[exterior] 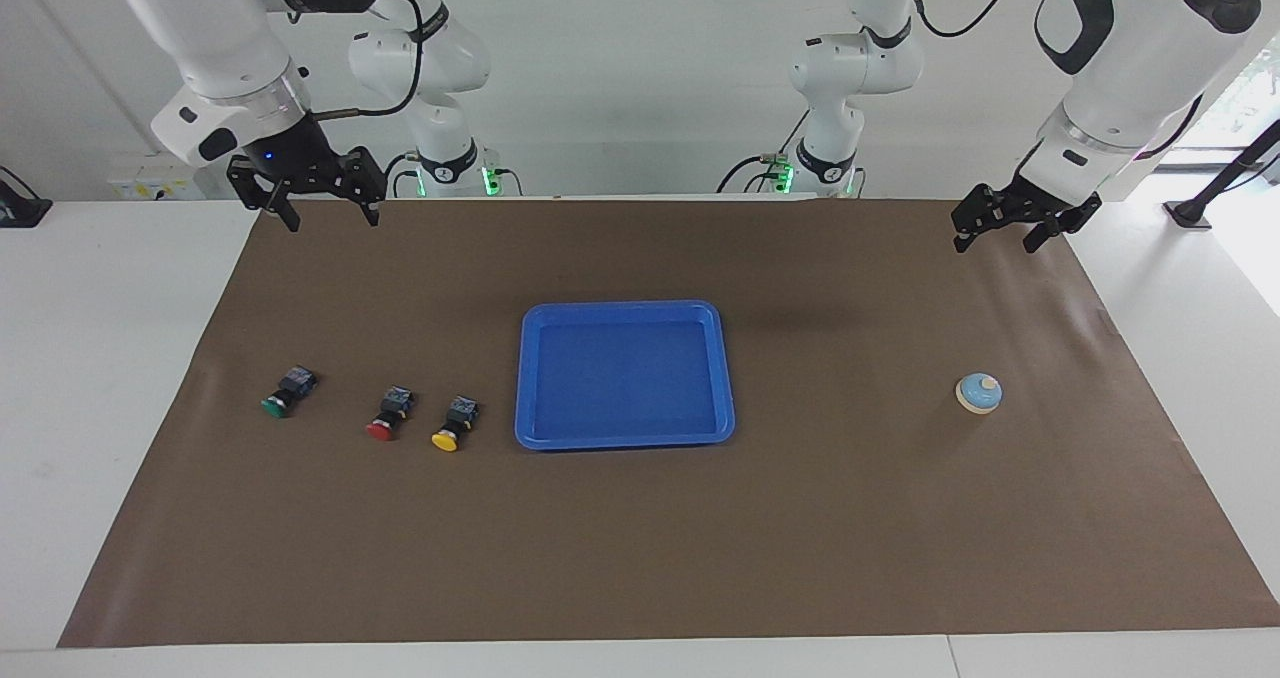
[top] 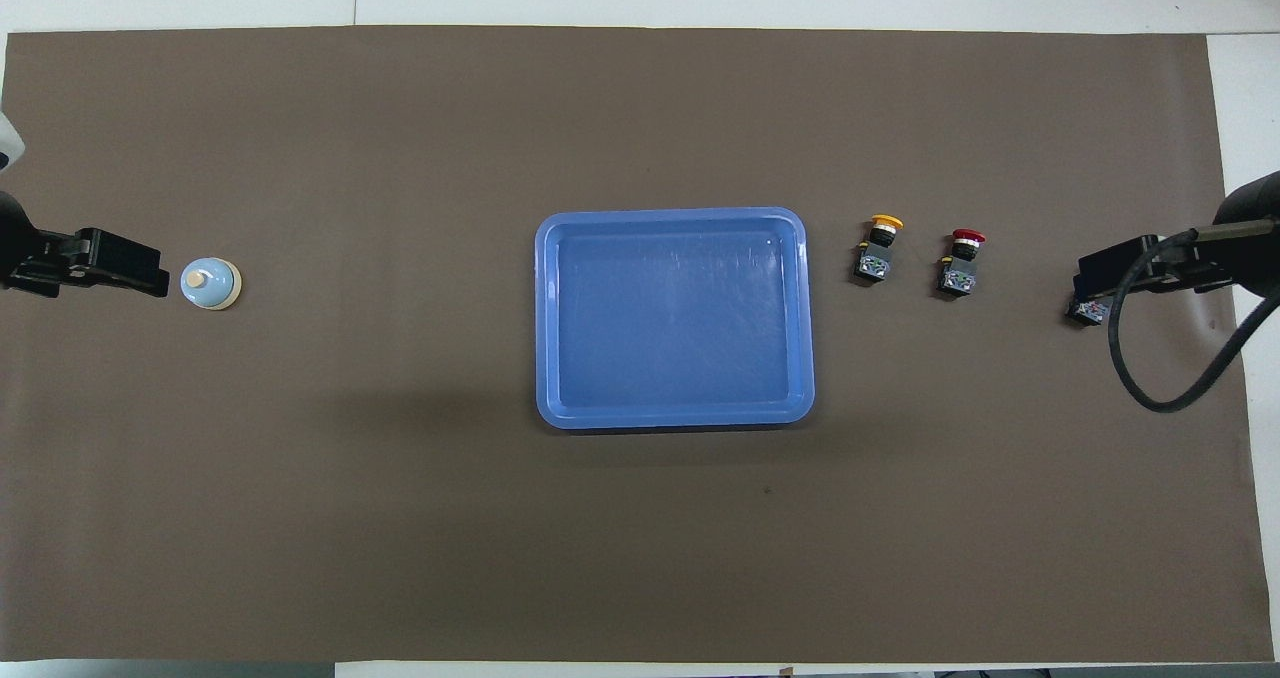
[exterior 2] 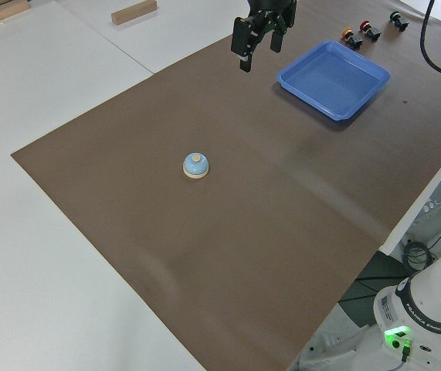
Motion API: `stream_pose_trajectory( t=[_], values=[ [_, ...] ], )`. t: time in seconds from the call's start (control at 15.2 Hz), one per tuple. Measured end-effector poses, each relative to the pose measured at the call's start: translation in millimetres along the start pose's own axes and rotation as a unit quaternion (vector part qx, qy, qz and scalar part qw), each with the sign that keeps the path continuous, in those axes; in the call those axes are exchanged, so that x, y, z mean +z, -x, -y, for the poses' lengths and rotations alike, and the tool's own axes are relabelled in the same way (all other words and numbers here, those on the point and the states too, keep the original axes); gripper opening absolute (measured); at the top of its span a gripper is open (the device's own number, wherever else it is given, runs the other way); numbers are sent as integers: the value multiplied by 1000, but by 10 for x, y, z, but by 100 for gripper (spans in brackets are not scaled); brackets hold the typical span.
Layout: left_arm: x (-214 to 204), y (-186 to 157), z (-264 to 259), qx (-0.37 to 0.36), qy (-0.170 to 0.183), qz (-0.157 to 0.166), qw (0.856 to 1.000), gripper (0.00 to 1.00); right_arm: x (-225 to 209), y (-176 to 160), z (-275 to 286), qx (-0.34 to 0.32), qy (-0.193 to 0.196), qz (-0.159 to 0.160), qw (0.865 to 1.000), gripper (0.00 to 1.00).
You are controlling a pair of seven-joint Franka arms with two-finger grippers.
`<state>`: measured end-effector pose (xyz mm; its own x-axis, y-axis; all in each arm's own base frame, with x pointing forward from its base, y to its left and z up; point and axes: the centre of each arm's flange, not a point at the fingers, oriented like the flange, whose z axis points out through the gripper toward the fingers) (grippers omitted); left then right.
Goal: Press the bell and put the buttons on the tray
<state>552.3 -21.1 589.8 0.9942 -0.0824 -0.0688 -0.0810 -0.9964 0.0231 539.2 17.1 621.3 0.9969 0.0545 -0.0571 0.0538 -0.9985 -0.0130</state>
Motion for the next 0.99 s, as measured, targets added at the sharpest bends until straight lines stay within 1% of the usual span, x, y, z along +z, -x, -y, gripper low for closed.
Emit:
stream_pose_trajectory(
  t=[0.33,0.59,0.66,0.72,0.79,0.92,0.99],
  values=[
    [-5,-6,0,0,0,-3,1000,100,1,0,0,0,0,0,1000,100],
    [-20,-24,-3,0,-1,-11,1000,100,1,0,0,0,0,0,1000,100],
    [-22,-26,2,0,-1,-12,1000,100,1,0,0,0,0,0,1000,100],
    [-28,-33,10,-1,-1,-16,1000,96,1,0,0,0,0,0,1000,100],
    [-35,-43,23,-2,-1,-21,1000,96,1,0,0,0,0,0,1000,100],
    [-3,-53,71,-6,-1,-23,1000,80,1,0,0,0,0,0,1000,100],
    [35,-61,119,-10,-1,-24,1000,61,1,0,0,0,0,0,1000,100]
  ],
)
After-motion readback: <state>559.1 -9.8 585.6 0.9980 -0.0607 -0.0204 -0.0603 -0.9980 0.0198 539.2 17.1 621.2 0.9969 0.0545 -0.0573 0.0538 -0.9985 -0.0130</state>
